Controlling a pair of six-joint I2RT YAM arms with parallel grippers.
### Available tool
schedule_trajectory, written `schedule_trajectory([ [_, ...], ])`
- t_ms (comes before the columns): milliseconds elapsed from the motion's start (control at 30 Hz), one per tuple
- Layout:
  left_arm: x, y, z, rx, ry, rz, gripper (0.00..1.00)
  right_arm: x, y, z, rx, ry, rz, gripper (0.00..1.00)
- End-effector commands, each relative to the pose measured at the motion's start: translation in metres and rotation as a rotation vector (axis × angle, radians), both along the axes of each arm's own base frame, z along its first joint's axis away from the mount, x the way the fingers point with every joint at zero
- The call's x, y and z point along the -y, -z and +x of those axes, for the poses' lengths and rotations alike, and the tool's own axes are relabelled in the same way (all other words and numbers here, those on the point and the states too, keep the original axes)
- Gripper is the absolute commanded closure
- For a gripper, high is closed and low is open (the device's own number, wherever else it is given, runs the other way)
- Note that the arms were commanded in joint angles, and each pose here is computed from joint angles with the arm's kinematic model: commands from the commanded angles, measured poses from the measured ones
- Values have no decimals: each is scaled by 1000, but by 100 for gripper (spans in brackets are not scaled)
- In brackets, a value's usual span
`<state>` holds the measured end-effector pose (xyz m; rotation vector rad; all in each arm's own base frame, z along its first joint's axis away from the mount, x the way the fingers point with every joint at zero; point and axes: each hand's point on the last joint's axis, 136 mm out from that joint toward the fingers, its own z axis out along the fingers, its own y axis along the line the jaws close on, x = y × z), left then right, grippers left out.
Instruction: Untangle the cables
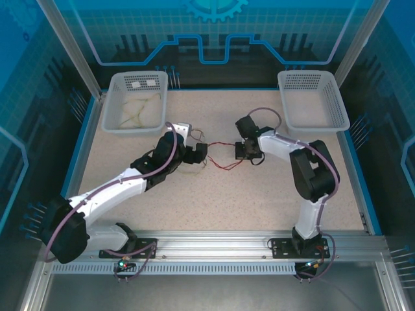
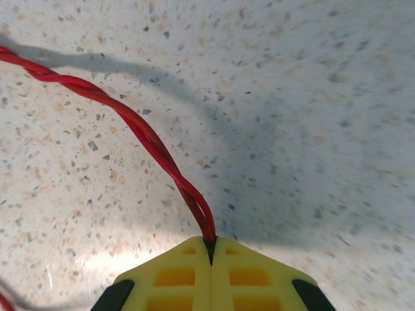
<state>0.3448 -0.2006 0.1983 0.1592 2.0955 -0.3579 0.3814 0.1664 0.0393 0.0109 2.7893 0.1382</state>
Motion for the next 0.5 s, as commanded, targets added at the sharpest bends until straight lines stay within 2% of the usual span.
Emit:
schedule_trajectory([
  [0, 13, -12, -4, 49, 67, -38, 1, 18, -38, 7, 102, 42, 0, 100],
  [133, 29, -15, -5, 35, 143, -55, 3, 32, -60, 4, 148, 44, 21, 100],
  [167, 35, -16, -5, 36, 175, -58, 12, 33, -67, 3, 158, 34, 33, 100],
  [200, 38, -17, -5, 35, 185, -63, 17, 34, -73, 1, 168, 28, 47, 100],
  [467, 53, -33, 8, 65, 228, -116, 18, 26, -138, -5, 363, -99, 163, 100],
])
